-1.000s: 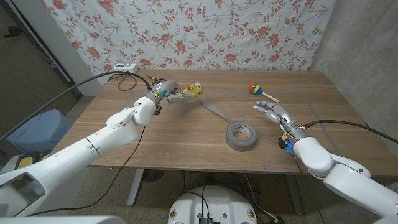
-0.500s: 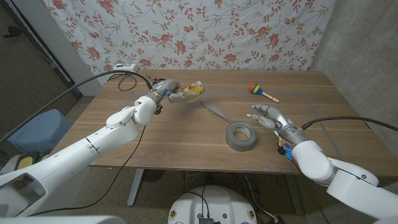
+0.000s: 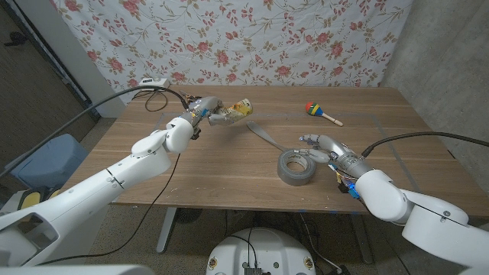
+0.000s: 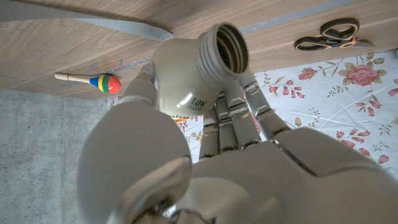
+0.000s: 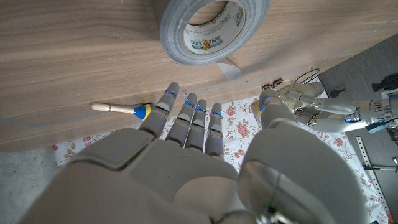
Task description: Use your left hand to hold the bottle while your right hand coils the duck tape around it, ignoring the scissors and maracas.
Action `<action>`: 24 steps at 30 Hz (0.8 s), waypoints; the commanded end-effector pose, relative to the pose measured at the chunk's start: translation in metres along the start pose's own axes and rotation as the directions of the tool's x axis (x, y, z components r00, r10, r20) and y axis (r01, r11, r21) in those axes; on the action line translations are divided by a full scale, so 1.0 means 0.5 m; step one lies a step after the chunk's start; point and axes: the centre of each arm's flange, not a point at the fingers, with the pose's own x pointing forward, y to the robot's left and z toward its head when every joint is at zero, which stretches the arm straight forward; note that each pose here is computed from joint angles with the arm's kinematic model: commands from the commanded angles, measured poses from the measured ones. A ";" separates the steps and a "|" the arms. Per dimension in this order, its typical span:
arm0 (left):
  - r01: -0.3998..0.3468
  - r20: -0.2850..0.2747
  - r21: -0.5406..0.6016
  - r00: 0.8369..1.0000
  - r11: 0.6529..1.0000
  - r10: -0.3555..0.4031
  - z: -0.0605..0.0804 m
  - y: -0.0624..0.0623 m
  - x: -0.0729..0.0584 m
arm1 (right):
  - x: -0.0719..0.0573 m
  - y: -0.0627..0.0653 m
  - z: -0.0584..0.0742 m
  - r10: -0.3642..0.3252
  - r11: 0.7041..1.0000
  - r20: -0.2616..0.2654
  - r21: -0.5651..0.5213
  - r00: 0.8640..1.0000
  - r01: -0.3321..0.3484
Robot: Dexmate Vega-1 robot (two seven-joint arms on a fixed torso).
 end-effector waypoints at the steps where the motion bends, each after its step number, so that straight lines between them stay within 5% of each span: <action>1: -0.007 0.001 0.004 1.000 1.000 0.007 0.003 0.006 0.001 | 0.006 0.019 0.040 0.158 0.982 -0.019 -0.099 0.987 -0.159; 12: -0.007 0.004 0.001 1.000 1.000 0.007 0.004 0.007 -0.006 | 0.021 0.040 0.052 0.233 0.955 -0.090 -0.166 0.968 -0.245; 24: -0.007 0.013 -0.019 1.000 1.000 0.007 0.010 0.010 -0.014 | 0.025 0.071 0.064 0.234 0.920 -0.155 -0.284 0.960 -0.270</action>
